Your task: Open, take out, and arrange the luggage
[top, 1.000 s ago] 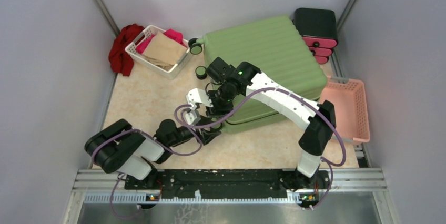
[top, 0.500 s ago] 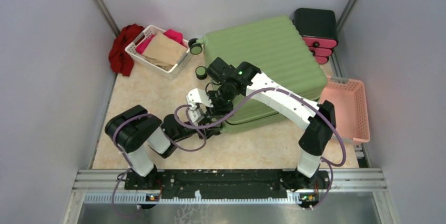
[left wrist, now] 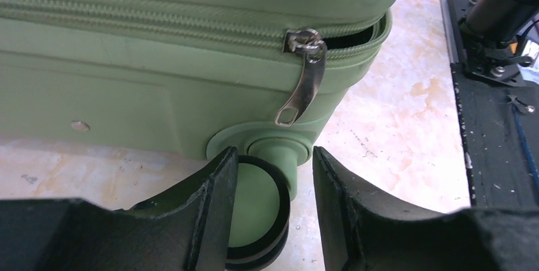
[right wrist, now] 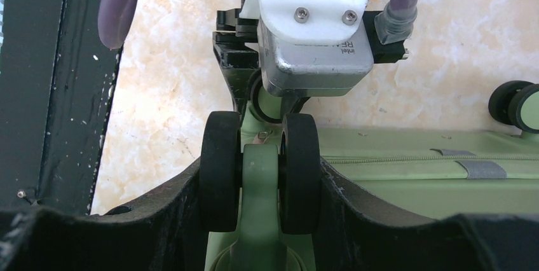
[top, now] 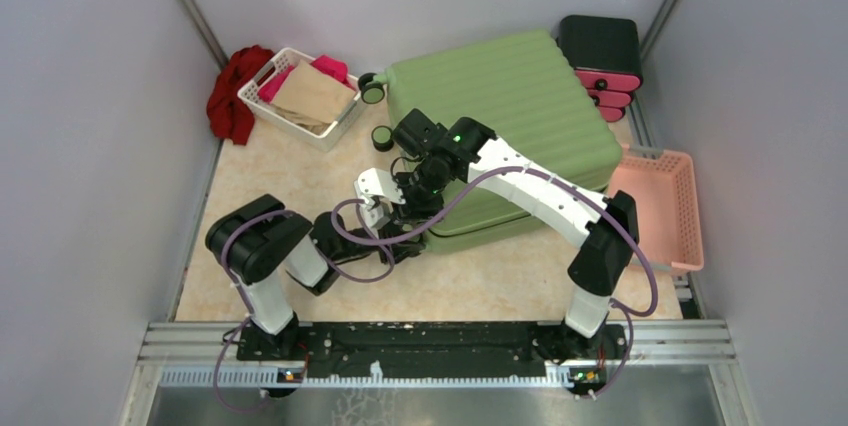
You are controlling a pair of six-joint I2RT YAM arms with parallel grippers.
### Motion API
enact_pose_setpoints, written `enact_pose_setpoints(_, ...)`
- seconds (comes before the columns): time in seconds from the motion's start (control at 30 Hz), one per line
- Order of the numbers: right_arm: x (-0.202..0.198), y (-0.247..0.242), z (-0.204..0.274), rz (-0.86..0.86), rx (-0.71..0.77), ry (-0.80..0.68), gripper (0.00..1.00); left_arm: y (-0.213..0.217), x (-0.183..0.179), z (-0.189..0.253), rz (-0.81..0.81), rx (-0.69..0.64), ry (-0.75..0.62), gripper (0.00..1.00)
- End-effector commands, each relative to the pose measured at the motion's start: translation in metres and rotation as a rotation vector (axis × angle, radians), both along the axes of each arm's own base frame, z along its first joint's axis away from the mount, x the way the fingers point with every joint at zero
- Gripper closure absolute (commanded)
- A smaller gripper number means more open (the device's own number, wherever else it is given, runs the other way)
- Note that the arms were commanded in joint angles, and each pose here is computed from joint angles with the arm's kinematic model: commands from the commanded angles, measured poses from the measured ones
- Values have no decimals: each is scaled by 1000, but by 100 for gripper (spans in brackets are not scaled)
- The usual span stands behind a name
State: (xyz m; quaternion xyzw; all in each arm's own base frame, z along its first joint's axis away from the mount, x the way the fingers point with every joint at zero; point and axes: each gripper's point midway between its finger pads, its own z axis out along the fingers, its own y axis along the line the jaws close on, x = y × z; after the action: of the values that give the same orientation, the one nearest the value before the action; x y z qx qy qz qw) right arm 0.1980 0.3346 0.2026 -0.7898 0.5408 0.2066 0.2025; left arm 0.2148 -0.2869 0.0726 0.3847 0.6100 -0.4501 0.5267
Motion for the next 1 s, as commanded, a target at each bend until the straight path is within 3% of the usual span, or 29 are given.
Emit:
enact_pose_setpoints(0.0, -22, -2, 40, 17, 103, 38, 100, -7, -3, 69, -65, -175, -242, 47)
enact_pose_setpoints(0.4, -21, -1, 39, 18, 100, 43, 100, -6, -7, 90, -73, -214, -277, 52)
enact_pose_setpoints(0.8, -21, 0, 37, 18, 95, 46, 100, -8, -15, 93, -115, -232, -237, 65)
enact_pose_setpoints(0.97, -20, 1, 37, 19, 92, 49, 100, -4, -6, 92, -41, -240, -201, 63)
